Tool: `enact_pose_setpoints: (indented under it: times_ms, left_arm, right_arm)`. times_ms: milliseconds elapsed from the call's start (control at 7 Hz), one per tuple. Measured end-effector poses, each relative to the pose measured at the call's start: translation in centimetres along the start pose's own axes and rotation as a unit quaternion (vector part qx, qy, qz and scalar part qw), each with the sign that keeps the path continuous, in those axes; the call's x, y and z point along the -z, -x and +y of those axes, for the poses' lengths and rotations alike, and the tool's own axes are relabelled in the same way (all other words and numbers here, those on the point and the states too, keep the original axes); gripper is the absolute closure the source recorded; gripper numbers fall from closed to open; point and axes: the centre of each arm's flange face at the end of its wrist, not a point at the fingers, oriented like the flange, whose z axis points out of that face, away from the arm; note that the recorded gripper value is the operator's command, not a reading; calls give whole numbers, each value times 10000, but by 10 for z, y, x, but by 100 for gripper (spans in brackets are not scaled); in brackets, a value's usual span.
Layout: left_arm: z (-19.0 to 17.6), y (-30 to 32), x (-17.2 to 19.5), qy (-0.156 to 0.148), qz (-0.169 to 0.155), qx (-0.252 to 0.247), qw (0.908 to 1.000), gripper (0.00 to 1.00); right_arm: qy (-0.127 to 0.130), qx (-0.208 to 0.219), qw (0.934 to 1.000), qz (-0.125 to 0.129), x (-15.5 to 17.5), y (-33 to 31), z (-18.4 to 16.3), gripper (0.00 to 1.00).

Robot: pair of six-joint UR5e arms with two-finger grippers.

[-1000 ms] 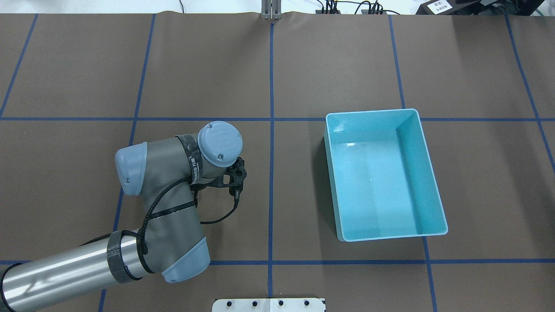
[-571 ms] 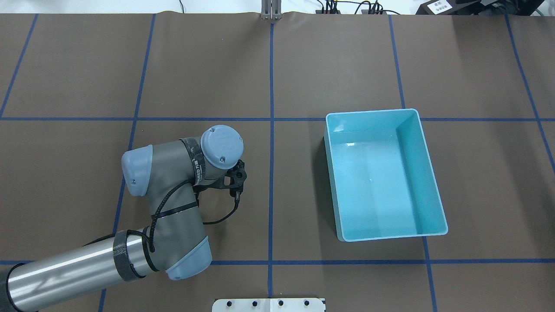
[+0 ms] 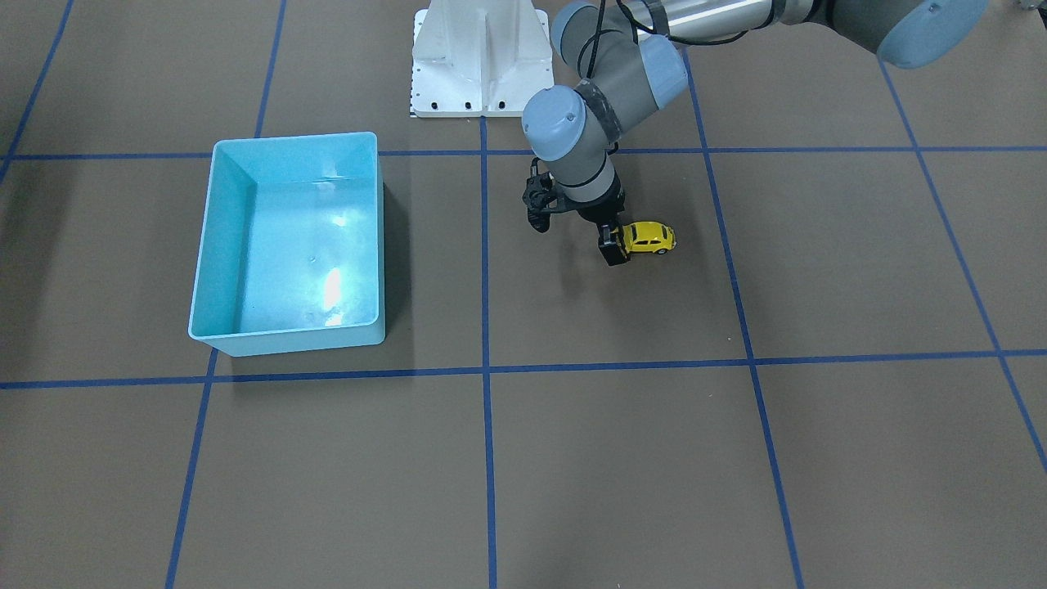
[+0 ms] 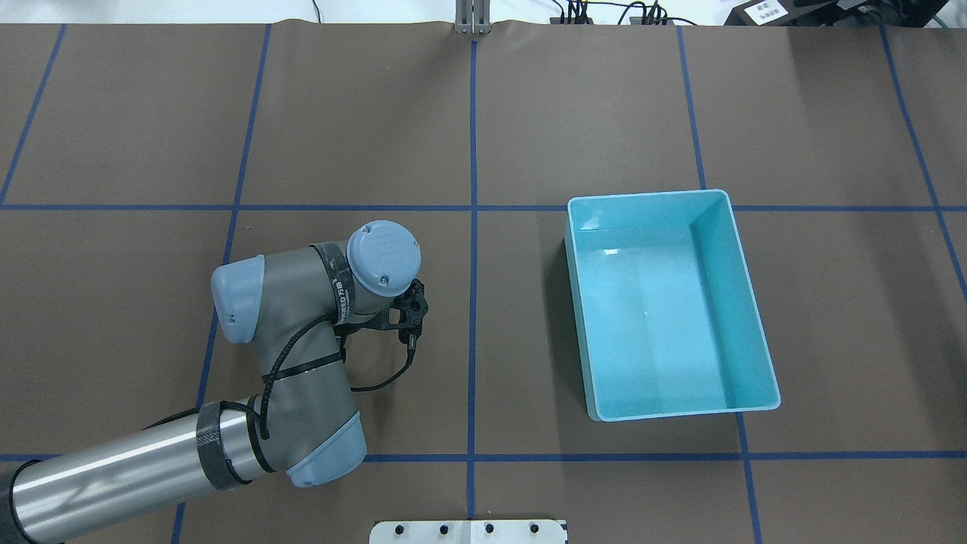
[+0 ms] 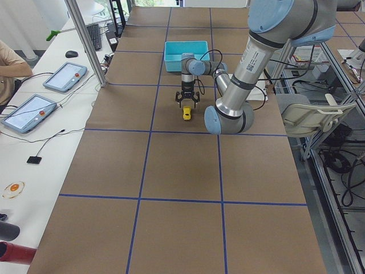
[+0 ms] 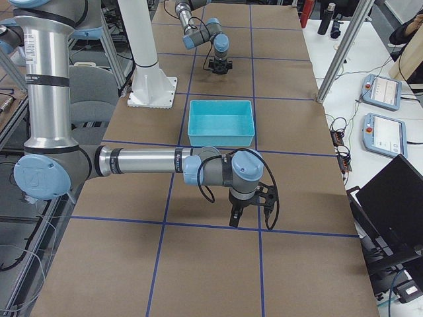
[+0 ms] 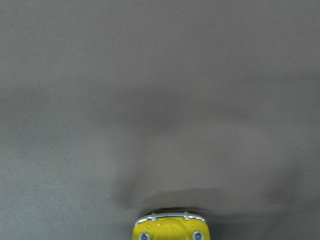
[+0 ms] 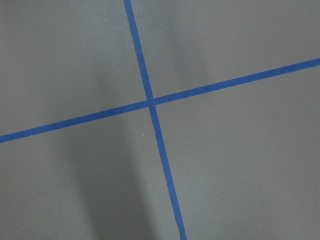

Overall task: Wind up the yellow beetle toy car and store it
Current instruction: 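Press the left gripper down on the car's roof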

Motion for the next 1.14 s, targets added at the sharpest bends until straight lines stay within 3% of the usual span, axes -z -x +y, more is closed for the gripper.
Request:
enact_pose_setpoints:
  times_ms: [286,429,571,857,1143]
  left_arm:
    - [1,-1,-4,-54,-18,-16,10000,39]
    - [1,-1,-4,-86,-31,-34,10000,41]
    - [0,-1,-3,-107,-42,-42,9999,51]
    - [0,-2,-4,-101,-41,-38,9999,100]
    - [0,-3,-1,-121,-48,-40,9999,100]
  right_arm:
    - [-2,3,10000,0,0,0,0,0]
    - [0,2,10000,0,0,0,0,0]
    - [4,-1,10000,1,0,0,0,0]
    - [11,-1,10000,3,-1,-1,0,0]
    - [13,-3,10000,4,-1,0,0,0]
